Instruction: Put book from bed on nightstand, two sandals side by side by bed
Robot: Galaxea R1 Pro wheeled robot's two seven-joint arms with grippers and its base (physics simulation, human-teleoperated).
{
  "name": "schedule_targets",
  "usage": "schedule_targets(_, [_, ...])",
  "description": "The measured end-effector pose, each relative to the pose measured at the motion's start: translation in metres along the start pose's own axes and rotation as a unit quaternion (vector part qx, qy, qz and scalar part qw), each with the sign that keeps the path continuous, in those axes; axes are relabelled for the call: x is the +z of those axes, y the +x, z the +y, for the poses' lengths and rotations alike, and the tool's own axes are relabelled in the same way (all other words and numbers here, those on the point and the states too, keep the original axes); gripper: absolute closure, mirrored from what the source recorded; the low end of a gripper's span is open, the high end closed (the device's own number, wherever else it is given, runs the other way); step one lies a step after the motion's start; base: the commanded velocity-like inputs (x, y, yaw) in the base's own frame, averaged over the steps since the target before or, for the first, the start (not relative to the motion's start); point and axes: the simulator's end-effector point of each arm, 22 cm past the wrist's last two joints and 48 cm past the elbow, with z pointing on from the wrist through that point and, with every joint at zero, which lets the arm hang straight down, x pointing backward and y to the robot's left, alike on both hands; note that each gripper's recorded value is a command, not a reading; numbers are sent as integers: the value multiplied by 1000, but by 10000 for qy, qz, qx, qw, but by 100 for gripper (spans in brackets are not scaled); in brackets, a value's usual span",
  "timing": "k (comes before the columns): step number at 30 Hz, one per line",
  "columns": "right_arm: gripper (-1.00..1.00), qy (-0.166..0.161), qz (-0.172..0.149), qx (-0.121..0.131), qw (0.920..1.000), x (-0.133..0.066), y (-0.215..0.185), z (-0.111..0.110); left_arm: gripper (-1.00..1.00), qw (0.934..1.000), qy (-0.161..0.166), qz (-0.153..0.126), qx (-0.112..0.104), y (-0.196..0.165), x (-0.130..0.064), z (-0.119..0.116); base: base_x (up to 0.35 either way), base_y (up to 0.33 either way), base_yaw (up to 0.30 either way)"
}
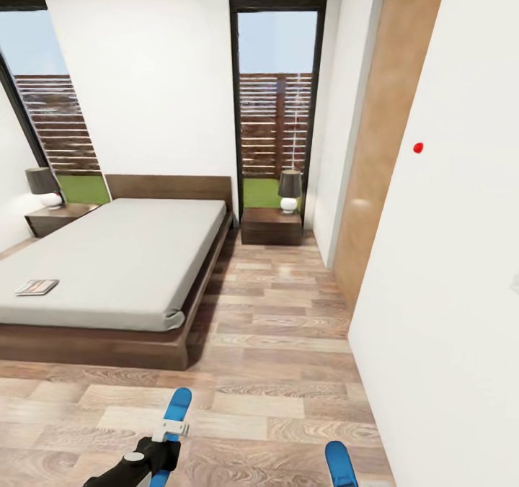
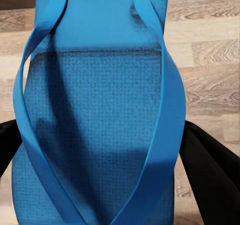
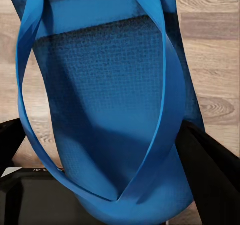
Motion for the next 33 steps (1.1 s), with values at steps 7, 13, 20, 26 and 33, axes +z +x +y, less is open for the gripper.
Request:
schedule_targets(7, [100, 0, 0, 0, 10000, 0, 0, 0, 100, 10000, 0, 1, 0, 0, 0, 0, 350, 0, 0])
schedule_targets(13, [100, 2, 0, 0, 10000, 0, 0, 0, 100, 10000, 0, 2, 2, 0, 0, 0, 350, 0, 0])
schedule_targets(20, [100, 0, 0, 0, 10000, 0, 0, 0, 100, 10000, 0, 1, 2, 0, 0, 0, 350, 0, 0])
schedule_targets(26, [100, -1, 0, 0, 10000, 0, 0, 0, 100, 10000, 0, 1, 5, 0, 0, 0, 350, 0, 0])
schedule_targets(33, [100, -5, 0, 1, 10000, 0, 0, 1, 100, 10000, 1, 4, 5, 1, 0, 0, 350, 0, 0])
